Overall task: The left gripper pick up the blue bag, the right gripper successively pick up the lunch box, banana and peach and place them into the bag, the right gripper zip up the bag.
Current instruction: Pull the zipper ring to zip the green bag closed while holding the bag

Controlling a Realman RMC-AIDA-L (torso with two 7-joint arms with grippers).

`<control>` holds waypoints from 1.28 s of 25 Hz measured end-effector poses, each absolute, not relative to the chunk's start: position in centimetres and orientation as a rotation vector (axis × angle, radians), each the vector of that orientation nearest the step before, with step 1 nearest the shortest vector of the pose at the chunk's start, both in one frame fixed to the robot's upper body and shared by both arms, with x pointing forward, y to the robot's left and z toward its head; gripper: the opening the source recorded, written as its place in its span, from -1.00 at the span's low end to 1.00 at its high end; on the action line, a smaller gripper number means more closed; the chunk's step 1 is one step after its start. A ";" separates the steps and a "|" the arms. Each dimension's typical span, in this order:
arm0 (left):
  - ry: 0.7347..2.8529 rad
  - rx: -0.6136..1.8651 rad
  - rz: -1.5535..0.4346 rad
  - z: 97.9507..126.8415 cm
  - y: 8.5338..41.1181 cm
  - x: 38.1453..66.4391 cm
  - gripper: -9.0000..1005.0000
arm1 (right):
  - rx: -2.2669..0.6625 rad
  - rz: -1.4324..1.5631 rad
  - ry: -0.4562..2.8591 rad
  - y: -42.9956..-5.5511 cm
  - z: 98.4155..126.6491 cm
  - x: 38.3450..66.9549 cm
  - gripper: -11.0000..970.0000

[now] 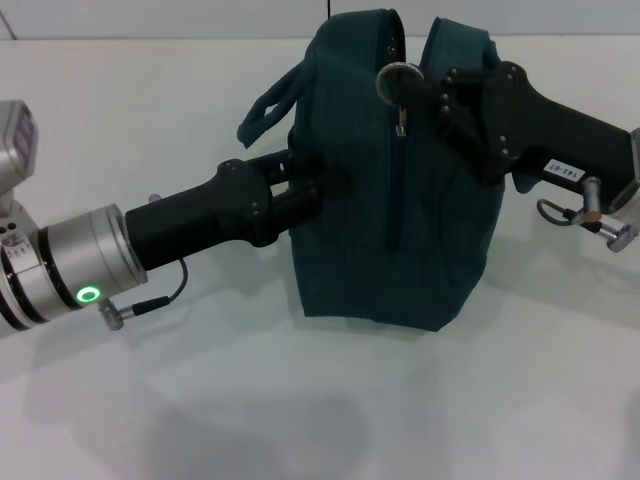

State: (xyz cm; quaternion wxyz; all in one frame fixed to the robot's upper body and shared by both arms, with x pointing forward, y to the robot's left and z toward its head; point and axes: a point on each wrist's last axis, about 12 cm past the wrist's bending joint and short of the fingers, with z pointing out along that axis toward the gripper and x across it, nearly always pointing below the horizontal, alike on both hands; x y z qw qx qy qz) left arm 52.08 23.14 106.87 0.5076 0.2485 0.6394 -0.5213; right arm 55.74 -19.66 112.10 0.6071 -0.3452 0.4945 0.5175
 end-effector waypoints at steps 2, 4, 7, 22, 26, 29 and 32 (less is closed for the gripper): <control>1.540 0.602 -1.256 106.9 23.2 52.1 -0.07 | -0.798 1.196 1.143 -19.7 112.1 55.7 -0.96; 1.536 0.606 -1.256 106.9 23.1 52.1 -0.14 | -0.797 1.196 1.143 -19.7 112.1 55.7 -0.96; 1.534 0.619 -1.256 106.9 23.1 52.0 -0.24 | -0.797 1.197 1.143 -19.7 112.1 55.7 -0.96; 1.527 0.677 -1.285 107.1 22.8 51.8 -0.66 | -0.746 1.212 1.139 -20.0 112.4 55.9 -0.96; 1.531 0.675 -1.284 107.0 22.9 51.7 -0.73 | -0.734 1.216 1.143 -20.0 112.5 56.0 -0.96; 1.537 0.691 -1.290 106.9 22.8 51.6 -0.75 | -0.720 1.214 1.143 -20.0 112.6 56.2 -0.96; 1.545 0.720 -1.299 106.8 22.6 51.4 -0.78 | -0.693 1.220 1.160 -20.1 112.7 56.5 -0.96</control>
